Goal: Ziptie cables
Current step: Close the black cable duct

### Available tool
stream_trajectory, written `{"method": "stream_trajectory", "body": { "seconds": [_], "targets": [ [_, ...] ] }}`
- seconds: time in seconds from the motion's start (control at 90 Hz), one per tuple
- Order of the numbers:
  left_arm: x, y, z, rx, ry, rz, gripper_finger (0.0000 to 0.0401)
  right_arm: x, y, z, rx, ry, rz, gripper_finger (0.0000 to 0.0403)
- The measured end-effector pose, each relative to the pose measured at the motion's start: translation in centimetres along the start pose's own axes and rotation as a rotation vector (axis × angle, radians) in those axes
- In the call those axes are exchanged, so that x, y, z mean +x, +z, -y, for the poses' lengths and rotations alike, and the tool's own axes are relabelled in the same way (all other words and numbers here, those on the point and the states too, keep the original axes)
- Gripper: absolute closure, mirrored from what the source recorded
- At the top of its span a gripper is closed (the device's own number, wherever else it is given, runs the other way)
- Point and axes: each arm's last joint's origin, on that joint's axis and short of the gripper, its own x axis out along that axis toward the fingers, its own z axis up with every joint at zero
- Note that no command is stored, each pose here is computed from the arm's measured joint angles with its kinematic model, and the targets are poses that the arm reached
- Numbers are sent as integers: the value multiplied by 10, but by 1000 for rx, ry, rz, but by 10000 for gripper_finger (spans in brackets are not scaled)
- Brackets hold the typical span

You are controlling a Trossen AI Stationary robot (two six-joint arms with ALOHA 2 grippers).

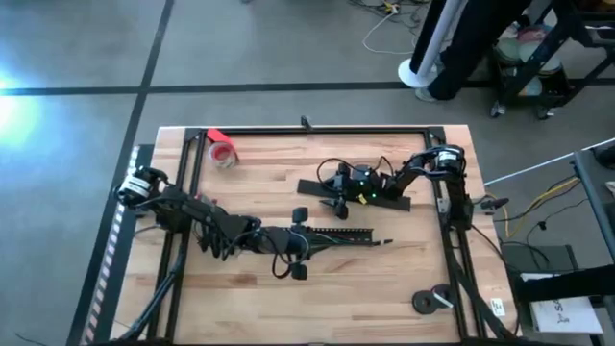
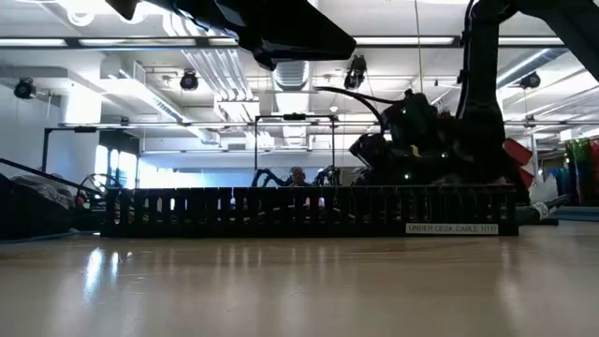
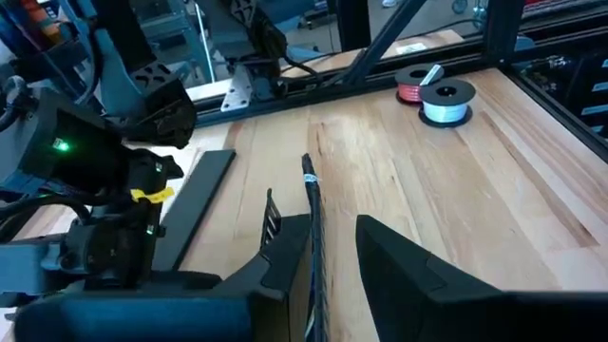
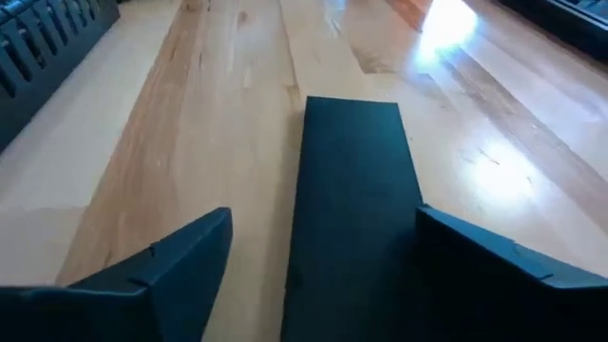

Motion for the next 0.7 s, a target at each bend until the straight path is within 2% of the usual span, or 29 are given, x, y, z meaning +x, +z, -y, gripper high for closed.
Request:
{"method": "stream_trajectory", "body": {
  "seconds": [0.489,0.589,0.7],
  "targets": [
    [-1,-1,0,-22,-16,-10,326,0,11,-1,12,-2,69,82],
    [-9,-6,-3,-27,-58,-6,329,1,14,-1,30,11,94,79],
    [-25,-13,-10,-66,-48,77,335,6,19,1,21,14,85,78]
  ]
}}
